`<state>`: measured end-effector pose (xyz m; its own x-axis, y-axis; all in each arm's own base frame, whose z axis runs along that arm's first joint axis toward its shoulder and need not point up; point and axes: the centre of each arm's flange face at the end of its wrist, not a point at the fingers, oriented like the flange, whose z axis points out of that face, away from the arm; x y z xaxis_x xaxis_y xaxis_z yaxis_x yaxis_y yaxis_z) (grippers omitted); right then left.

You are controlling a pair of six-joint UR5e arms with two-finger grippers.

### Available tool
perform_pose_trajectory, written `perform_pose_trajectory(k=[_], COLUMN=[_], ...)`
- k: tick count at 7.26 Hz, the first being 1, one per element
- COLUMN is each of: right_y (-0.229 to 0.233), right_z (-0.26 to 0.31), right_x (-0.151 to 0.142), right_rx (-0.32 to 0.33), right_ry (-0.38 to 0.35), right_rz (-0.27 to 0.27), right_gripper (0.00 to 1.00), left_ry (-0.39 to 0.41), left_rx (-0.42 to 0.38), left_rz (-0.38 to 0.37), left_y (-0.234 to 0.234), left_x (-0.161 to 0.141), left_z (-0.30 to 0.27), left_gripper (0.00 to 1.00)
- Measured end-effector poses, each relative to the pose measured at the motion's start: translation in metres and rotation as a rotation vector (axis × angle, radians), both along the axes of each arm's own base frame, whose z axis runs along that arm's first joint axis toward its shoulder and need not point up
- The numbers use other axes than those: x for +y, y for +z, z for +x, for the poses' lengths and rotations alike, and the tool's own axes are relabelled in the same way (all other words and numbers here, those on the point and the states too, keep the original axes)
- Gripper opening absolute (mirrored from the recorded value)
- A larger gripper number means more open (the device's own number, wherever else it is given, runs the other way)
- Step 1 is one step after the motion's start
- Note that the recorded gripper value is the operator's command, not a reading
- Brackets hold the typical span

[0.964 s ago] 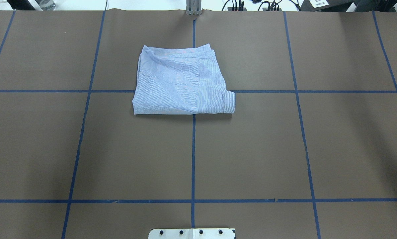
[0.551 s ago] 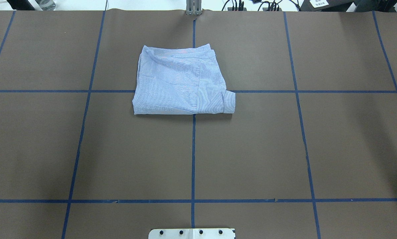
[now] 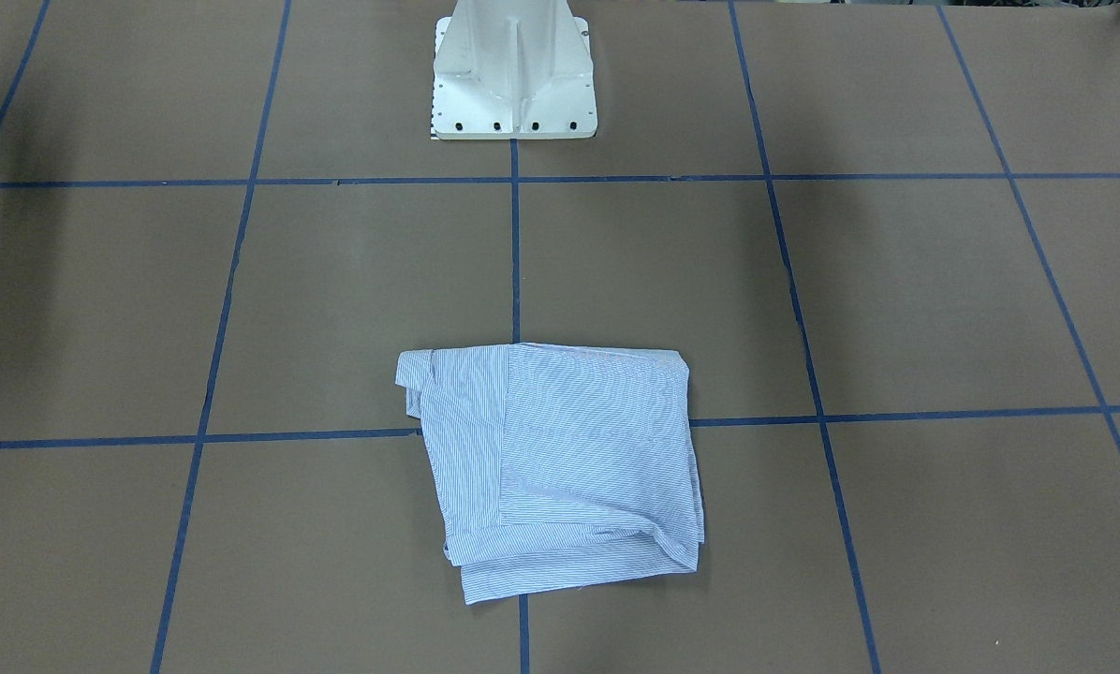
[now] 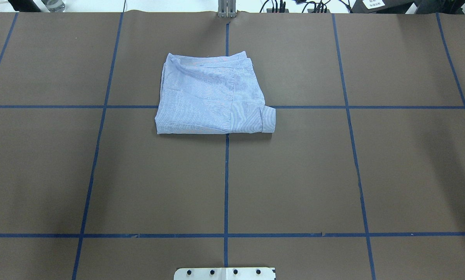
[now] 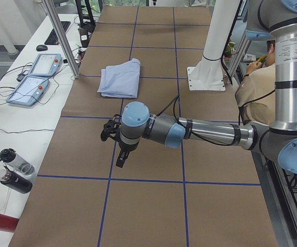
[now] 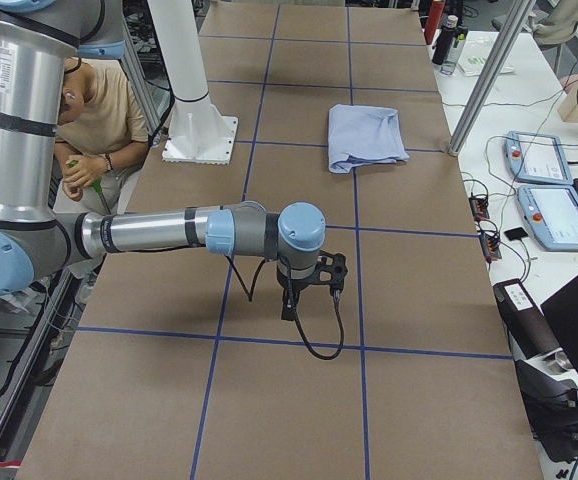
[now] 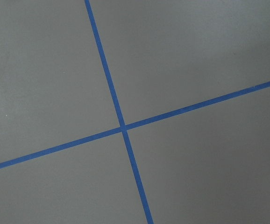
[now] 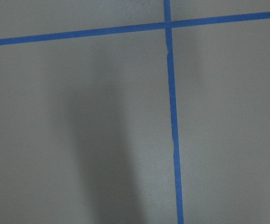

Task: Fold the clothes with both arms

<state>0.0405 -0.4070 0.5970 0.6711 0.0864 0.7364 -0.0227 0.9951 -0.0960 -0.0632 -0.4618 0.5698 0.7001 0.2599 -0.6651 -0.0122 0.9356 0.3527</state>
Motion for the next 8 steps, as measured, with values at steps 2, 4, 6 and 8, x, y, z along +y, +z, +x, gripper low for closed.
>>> perform_pose_trajectory(k=[2,4,6,8], right_y=[-0.003,-0.001,0.003,-0.001], right_z=[-0.001,0.0,0.002,0.003], right_x=[-0.002,-0.001,0.0,-0.004], right_rx=[-0.013,-0.01,0.021,0.045], right_ry=[0.003,0.004,0.004,0.006], right_rz=[0.004,-0.001,-0.003,0.007], right_gripper=[1.0,1.0,1.0,1.0], left_ry=[-0.006,-0.008,-0.009,-0.009], left_rx=[0.034,0.035,0.037,0.037], left_rz=[-0.005,0.013,0.008,0.0], left_y=[-0.009,-0.019,-0.018,-0.015], left_x=[-0.002,0.002,0.005,0.006], left_z=[0.002,0.002,0.002,0.002], left_gripper=[0.99,0.99,0.99,0.99])
